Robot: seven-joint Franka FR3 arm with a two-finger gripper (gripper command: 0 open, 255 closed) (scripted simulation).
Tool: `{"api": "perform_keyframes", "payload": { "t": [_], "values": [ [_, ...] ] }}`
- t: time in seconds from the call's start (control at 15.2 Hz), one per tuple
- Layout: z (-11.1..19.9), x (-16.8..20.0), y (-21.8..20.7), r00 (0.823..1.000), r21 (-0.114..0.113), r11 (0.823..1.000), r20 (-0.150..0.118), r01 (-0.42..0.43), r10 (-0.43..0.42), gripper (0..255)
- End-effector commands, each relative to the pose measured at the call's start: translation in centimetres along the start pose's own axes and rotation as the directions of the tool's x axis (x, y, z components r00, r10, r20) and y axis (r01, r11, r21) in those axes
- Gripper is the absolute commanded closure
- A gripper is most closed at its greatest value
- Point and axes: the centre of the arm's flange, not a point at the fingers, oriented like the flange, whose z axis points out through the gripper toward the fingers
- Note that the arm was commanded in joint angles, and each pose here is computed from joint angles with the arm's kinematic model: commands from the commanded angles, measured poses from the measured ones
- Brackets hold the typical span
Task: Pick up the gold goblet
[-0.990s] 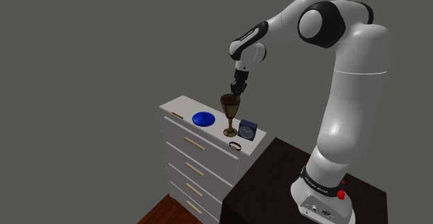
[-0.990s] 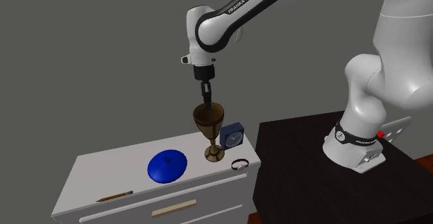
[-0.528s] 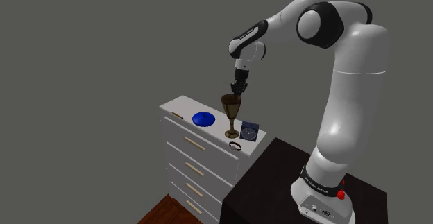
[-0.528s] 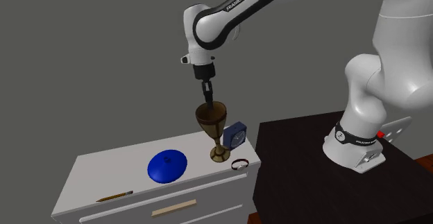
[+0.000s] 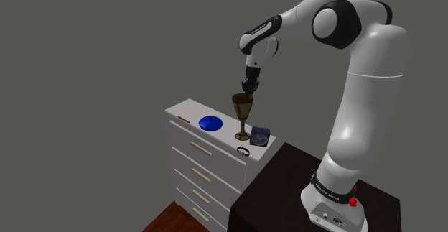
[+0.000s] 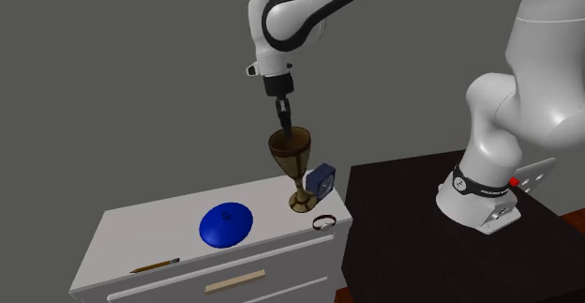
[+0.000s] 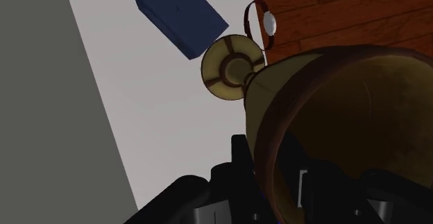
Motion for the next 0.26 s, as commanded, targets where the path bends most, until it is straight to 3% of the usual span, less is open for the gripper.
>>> {"api": "perform_keyframes", "payload": {
  "t": [0.0, 0.2],
  "values": [
    [-2.55, 0.1, 0.54, 0.998, -0.024, 1.0, -0.061, -0.017, 0.015, 255],
    [-3.14, 0.01, 0.4, 0.998, -0.024, 1.0, -0.061, -0.017, 0.015, 255]
  ]
}}
